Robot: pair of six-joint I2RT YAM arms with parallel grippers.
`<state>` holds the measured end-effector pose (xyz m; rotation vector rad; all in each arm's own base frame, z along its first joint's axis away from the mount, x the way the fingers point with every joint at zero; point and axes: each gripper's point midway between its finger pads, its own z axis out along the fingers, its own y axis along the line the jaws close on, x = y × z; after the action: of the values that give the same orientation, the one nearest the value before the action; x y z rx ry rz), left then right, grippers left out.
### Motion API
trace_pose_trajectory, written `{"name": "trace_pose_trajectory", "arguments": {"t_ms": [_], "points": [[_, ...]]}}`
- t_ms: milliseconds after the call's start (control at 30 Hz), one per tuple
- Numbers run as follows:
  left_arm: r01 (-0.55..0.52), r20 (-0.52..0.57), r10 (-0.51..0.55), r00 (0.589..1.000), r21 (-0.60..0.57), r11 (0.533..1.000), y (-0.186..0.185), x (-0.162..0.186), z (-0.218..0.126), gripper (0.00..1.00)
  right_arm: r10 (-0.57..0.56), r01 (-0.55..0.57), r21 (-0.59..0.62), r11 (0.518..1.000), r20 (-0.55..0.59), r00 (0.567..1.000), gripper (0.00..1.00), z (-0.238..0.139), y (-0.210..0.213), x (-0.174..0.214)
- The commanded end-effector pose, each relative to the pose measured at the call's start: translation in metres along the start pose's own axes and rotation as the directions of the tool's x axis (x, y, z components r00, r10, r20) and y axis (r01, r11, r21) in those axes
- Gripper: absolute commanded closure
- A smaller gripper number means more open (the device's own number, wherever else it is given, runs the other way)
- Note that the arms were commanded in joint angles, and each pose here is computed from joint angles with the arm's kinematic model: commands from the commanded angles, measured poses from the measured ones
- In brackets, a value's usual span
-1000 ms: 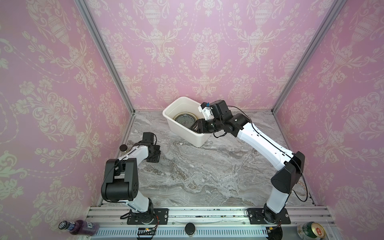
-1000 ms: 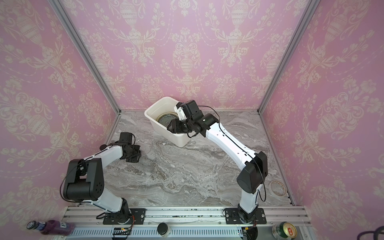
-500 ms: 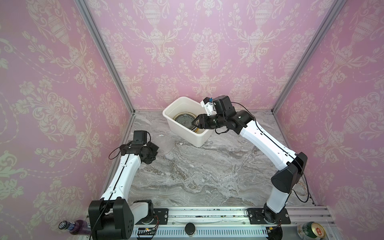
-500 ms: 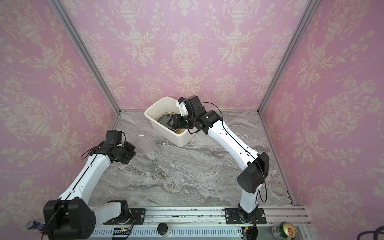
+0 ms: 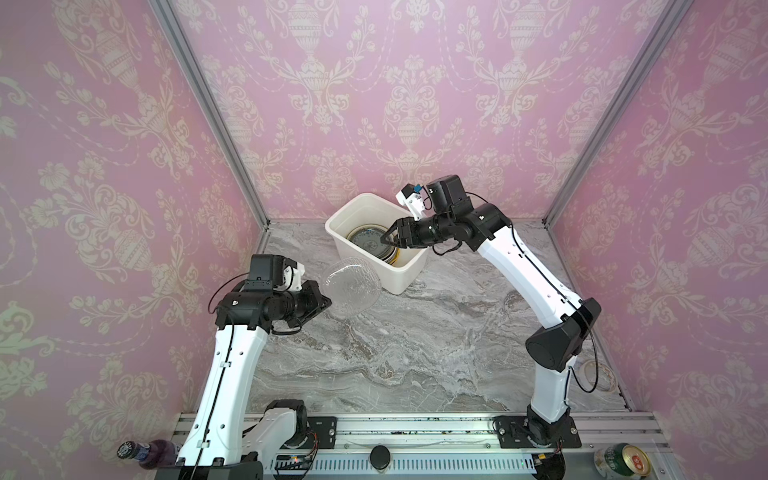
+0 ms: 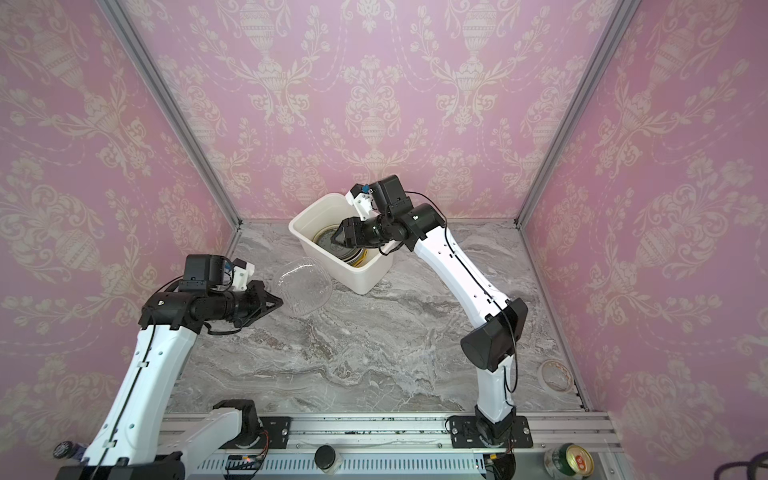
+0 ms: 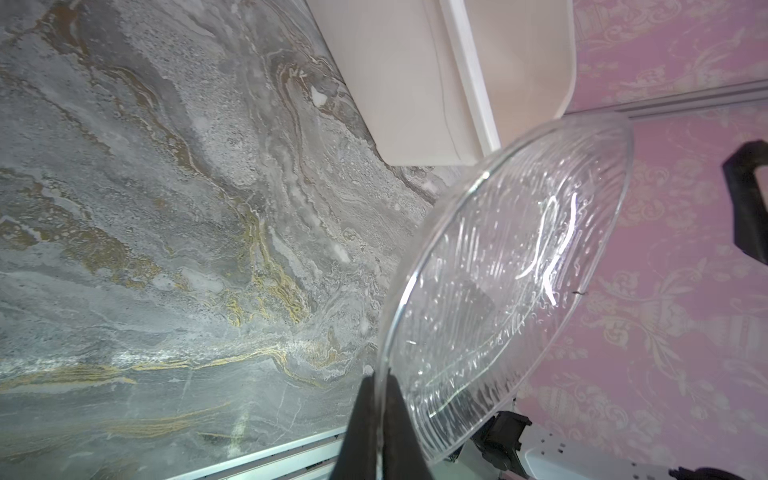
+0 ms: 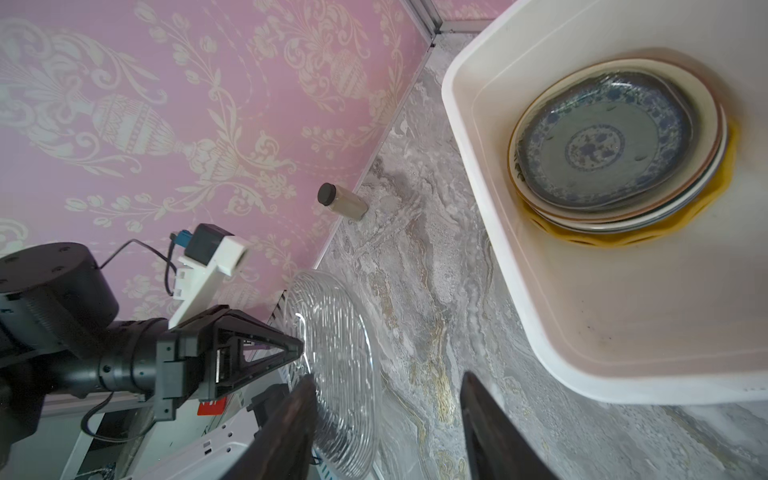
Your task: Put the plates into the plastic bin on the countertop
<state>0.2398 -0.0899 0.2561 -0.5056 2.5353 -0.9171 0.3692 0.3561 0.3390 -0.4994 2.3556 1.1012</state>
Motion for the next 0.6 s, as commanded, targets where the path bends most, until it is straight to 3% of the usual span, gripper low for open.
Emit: {"name": "trace_pose_trajectory", "arguments": {"t_ms": [0, 200, 433, 567], "points": [[-0.060, -0.041, 0.063, 0.997, 0.074, 0.995, -0.022, 0.007, -0.007, 1.00, -0.036, 0.034, -0.015, 0.999, -0.111, 0.993, 0.44, 0.009, 0.006, 0.034], [-0.060, -0.023, 0.063, 0.998, 0.108, 0.992, -0.035, -0.002, -0.002, 1.00, -0.042, 0.043, 0.000, 0.999, -0.169, 0.985, 0.47, 0.026, 0.007, 0.062], [-0.055, -0.023, 0.057, 0.998, 0.097, 0.994, -0.034, -0.002, 0.004, 1.00, -0.035, 0.039, 0.023, 0.999, -0.163, 0.986, 0.63, 0.031, 0.004, 0.063], [-0.054, -0.022, 0.056, 0.998, 0.097, 0.994, -0.034, -0.001, 0.005, 1.00, -0.038, 0.048, 0.064, 0.997, -0.155, 0.987, 0.60, 0.030, -0.002, 0.061]]}}
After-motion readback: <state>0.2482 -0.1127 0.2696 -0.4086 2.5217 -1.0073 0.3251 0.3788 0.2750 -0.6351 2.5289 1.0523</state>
